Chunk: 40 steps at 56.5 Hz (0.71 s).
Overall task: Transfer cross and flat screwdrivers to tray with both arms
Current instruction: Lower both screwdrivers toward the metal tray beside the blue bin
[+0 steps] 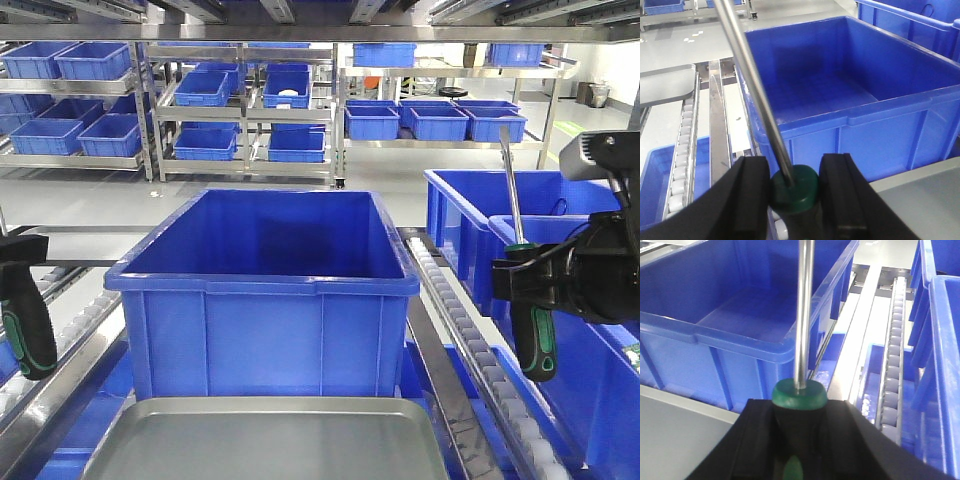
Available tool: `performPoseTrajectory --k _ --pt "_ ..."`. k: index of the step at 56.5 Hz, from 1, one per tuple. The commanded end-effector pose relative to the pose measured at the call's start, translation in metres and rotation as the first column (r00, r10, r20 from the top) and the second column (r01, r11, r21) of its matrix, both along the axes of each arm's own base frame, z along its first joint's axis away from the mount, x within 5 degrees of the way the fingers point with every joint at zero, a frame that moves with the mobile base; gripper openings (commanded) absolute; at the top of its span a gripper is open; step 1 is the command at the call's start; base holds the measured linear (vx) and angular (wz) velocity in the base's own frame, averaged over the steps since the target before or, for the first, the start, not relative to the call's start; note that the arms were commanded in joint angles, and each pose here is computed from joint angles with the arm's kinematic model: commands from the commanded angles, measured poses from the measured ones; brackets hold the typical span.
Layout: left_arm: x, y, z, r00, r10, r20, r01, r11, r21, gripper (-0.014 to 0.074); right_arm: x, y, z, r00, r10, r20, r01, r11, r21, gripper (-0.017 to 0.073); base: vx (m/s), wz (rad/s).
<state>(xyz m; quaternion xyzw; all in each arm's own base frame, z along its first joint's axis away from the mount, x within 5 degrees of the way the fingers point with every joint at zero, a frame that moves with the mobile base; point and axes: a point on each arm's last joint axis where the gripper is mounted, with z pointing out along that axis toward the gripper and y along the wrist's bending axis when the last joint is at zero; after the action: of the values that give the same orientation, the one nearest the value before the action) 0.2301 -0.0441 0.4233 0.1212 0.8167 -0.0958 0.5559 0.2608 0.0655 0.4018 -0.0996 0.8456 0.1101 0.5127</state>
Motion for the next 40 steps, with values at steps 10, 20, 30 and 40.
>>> performPoseTrajectory --k 10,20,30,40 --pt "0.01 -0.015 0.011 0.997 -0.041 0.059 0.049 0.987 -0.152 -0.0006 -0.004 0.022 0.016 0.993 0.101 0.065 -0.107 0.989 0.105 -0.0008 0.0 0.0" --pt "0.033 -0.052 -0.018 0.98 -0.192 -0.057 0.179 0.967 -0.181 -0.0006 0.008 0.073 -0.007 0.971 0.237 0.029 -0.239 0.964 0.114 -0.0008 0.0 0.0" --pt "0.052 -0.075 -0.049 0.948 -0.26 -0.186 0.219 0.952 -0.216 -0.0003 0.016 0.113 -0.043 0.938 0.336 -0.088 -0.328 0.94 0.09 -0.0003 0.0 0.0" --pt "0.059 -0.083 -0.072 0.897 -0.31 -0.317 0.249 0.944 -0.217 0.0025 0.024 0.123 -0.062 0.925 0.348 -0.153 -0.34 0.937 0.077 0.0057 0.0 0.0"
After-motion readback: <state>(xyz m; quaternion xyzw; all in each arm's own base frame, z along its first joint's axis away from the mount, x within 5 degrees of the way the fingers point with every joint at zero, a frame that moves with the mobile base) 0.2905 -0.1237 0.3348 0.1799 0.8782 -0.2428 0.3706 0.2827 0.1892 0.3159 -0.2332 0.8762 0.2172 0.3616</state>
